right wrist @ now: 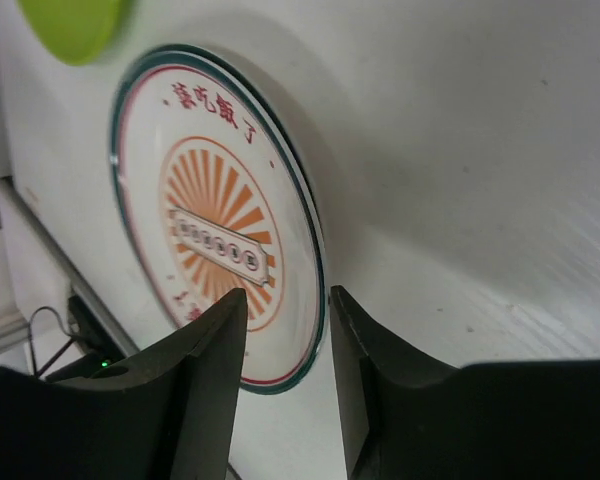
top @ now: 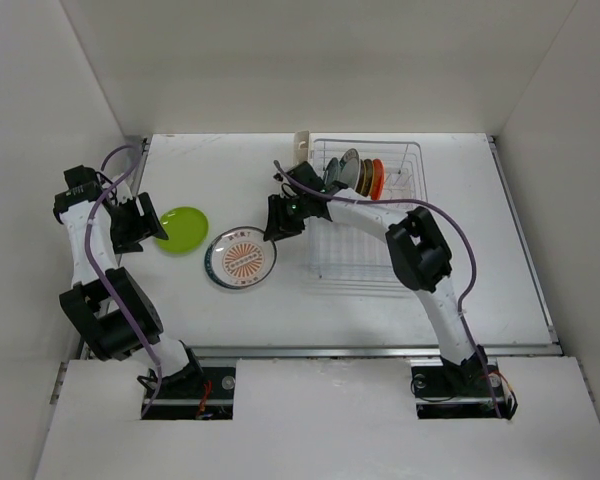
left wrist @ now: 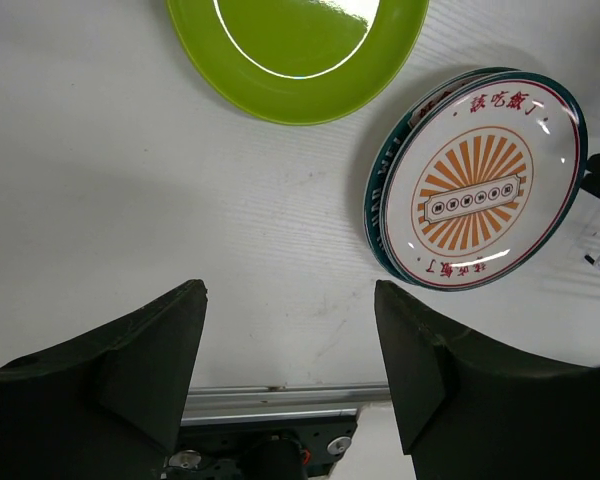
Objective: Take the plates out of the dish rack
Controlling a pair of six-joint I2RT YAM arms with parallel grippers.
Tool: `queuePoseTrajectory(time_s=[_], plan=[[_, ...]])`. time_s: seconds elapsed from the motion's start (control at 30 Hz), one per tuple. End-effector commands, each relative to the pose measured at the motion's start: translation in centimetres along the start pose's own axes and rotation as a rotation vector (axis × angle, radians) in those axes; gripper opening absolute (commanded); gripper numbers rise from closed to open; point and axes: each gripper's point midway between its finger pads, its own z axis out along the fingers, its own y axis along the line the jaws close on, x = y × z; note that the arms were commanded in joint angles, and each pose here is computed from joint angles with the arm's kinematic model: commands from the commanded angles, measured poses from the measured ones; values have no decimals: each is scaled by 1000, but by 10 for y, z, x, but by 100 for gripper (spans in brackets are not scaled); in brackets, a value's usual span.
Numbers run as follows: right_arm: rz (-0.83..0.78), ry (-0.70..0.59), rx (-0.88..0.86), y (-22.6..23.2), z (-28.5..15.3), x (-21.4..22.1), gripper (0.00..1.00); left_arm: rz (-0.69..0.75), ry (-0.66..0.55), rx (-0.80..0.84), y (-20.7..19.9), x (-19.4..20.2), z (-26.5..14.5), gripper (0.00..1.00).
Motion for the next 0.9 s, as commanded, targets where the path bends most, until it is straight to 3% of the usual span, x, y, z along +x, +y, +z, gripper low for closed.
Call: queuePoseTrajectory(time_s=[0.0,0.33,0.43,0.5,0.63,0.73,0.87], plan=[[-15,-20,48,3,0,-6,43,9,-38,6,-5,0,-12,65],[-83,-64,100,7,-22,-19,48,22,-48,14,-7,0,-15,65],[-146,-136,80,36,-60,-37,58,31,-48,14,-8,2,-18,65],[-206,-243,89,59,-106,-55,65,44,-59,13,-9,1,-23,65],[-220,-502,264,65,-205,-87,89,58,-98,-23,-7,-7,-33,65],[-119,-653,411,28,-275,-107,91,69,-101,-33,-7,-9,-40,65],[-16,-749,539,-18,-331,-118,88,93,-113,-35,-8,-12,-45,65]])
